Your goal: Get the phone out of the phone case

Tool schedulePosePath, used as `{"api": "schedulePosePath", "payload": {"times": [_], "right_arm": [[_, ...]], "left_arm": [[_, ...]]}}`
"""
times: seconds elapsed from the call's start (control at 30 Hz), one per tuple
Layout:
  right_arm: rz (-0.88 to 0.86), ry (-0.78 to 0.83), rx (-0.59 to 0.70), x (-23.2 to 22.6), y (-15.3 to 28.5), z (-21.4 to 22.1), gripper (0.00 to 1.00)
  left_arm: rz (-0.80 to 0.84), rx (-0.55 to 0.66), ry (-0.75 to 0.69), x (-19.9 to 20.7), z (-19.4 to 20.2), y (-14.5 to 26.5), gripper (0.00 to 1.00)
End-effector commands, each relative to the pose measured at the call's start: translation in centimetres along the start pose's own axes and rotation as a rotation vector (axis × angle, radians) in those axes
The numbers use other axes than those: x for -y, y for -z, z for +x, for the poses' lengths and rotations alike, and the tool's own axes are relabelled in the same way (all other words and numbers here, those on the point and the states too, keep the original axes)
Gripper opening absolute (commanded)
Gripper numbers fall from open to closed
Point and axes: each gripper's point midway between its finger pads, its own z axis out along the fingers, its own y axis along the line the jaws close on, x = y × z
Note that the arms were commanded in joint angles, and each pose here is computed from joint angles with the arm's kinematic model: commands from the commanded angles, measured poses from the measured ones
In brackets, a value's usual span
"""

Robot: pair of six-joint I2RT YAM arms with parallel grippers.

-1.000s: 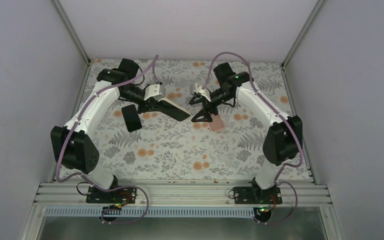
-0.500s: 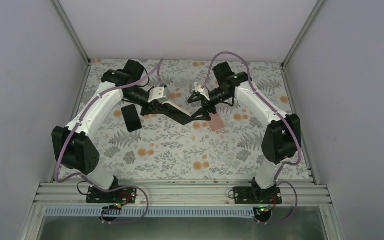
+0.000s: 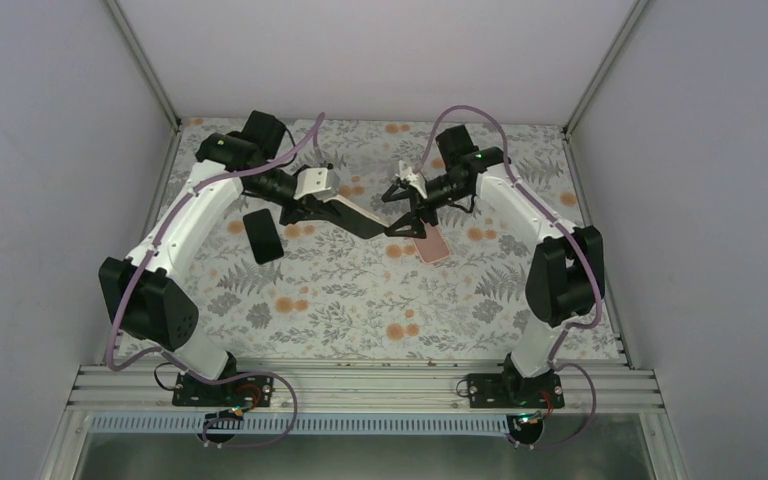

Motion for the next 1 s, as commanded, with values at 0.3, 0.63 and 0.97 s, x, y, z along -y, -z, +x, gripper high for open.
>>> {"api": "schedulePosePath", "payload": {"times": [0.3,0.63,0.97], "right_arm": [[0.416,0.053,-0.001,14.5,4.9,-1.6,1.0],[0.607,0.154,-0.084,19.3,8.1,-2.0,1.0],[0.669,0.162,-0.104,20.3,10.4,-1.7,1.0]], "left_arm": [[0.262,0.152,-0.024,7.6,-4.3,-2.1,0.02],[0.299,0.083,-0.007,8.9,-2.9,-3.5,0.02],[0.301,0.052,0.005,8.6,-2.2,-4.0,0.02]]}}
